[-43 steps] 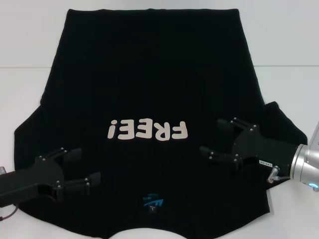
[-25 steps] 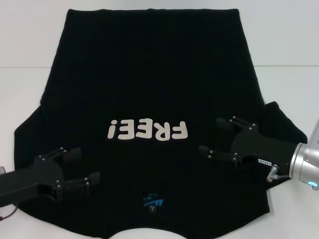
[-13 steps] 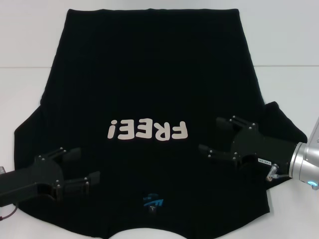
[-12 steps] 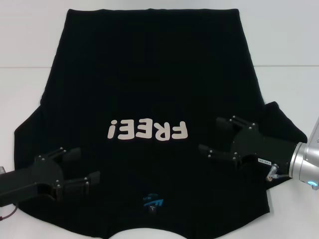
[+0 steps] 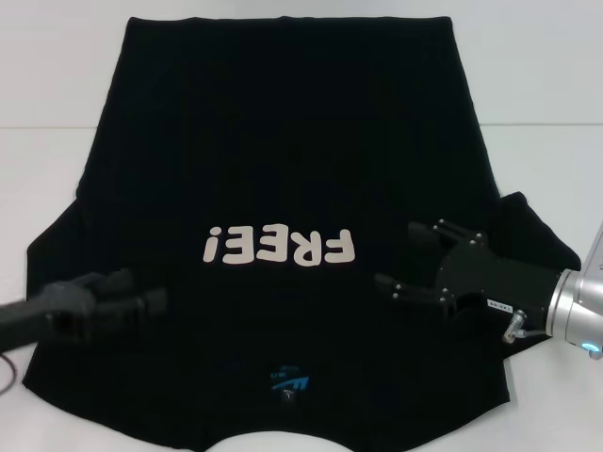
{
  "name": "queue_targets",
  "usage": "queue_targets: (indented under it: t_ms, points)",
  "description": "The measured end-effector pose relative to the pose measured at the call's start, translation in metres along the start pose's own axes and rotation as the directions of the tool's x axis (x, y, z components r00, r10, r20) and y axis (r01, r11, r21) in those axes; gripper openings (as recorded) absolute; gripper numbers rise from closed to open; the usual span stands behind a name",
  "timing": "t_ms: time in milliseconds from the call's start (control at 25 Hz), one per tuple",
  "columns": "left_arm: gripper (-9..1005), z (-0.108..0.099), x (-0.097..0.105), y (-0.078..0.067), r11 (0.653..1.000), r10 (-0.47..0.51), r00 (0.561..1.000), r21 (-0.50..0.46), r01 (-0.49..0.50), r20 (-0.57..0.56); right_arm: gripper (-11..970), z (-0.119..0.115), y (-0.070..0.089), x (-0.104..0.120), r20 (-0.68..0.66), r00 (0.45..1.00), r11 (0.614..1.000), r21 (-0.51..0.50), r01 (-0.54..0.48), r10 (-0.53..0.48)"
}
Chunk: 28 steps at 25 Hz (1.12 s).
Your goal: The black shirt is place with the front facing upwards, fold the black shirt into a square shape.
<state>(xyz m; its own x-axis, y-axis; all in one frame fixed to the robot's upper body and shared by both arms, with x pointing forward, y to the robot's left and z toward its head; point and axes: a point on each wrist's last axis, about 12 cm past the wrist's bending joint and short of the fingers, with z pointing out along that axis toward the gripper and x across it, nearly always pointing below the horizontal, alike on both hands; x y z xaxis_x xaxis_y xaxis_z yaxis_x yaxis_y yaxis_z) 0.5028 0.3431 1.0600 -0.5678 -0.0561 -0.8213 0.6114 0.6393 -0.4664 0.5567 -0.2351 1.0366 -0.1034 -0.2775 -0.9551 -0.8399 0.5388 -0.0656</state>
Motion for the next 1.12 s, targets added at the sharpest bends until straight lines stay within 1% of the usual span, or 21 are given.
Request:
queue_targets:
  t_ms: [40,80,120,280,400,520,640,680,760,840,960,1120]
  points:
    - [948,-0.003,-0.004,0.003,0.998,-0.06,0.998,-0.008,0.06,-0.003,927,0.0,0.0,0.0,0.0,1.0,1.0,0.0,-0.002,0.002]
    - [948,-0.013,-0.014,0.01,0.983,-0.182,0.983,-0.022,0.182,-0.02,927,0.0,0.0,0.0,0.0,1.0,1.0,0.001,-0.004,0.004]
    - [948,-0.013,-0.014,0.01,0.983,-0.182,0.983,-0.022,0.182,-0.02,927,0.0,0.0,0.0,0.0,1.0,1.0,0.001,-0.004,0.004]
    - [948,-0.031,-0.034,0.022,0.937,-0.346,0.936,-0.075,0.342,-0.064,927,-0.001,-0.001,0.0,-0.003,1.0,1.0,0.002,-0.004,0.004]
    - [948,-0.042,-0.048,0.032,0.882,-0.46,0.883,-0.162,0.442,-0.093,927,-0.001,-0.002,0.0,-0.004,1.0,1.0,0.004,-0.011,0.011]
    - [948,-0.047,-0.059,0.041,0.823,-0.548,0.83,-0.241,0.514,-0.103,927,-0.001,-0.003,0.0,-0.006,1.0,1.0,0.005,-0.019,0.019]
    - [948,-0.049,-0.067,0.05,0.778,-0.59,0.803,-0.326,0.538,-0.083,927,-0.001,-0.003,-0.001,-0.005,1.0,1.0,0.002,-0.02,0.02]
    - [948,-0.05,-0.068,0.054,0.762,-0.596,0.8,-0.364,0.536,-0.071,927,0.0,-0.003,-0.002,-0.004,1.0,1.0,0.0,-0.02,0.02]
    - [948,-0.048,-0.069,0.06,0.741,-0.598,0.8,-0.417,0.526,-0.052,927,0.0,-0.002,-0.002,-0.003,1.0,1.0,-0.003,-0.021,0.021]
    - [948,-0.044,-0.068,0.066,0.723,-0.597,0.801,-0.454,0.521,-0.031,927,0.001,-0.002,-0.002,-0.005,1.0,1.0,-0.007,-0.02,0.02]
    - [948,-0.037,-0.064,0.07,0.709,-0.598,0.802,-0.473,0.523,-0.009,927,0.002,-0.002,-0.002,-0.007,1.0,1.0,-0.01,-0.019,0.019]
    - [948,-0.03,-0.062,0.072,0.701,-0.601,0.799,-0.48,0.527,-0.001,927,0.002,-0.002,-0.003,-0.005,1.0,1.0,-0.011,-0.018,0.018]
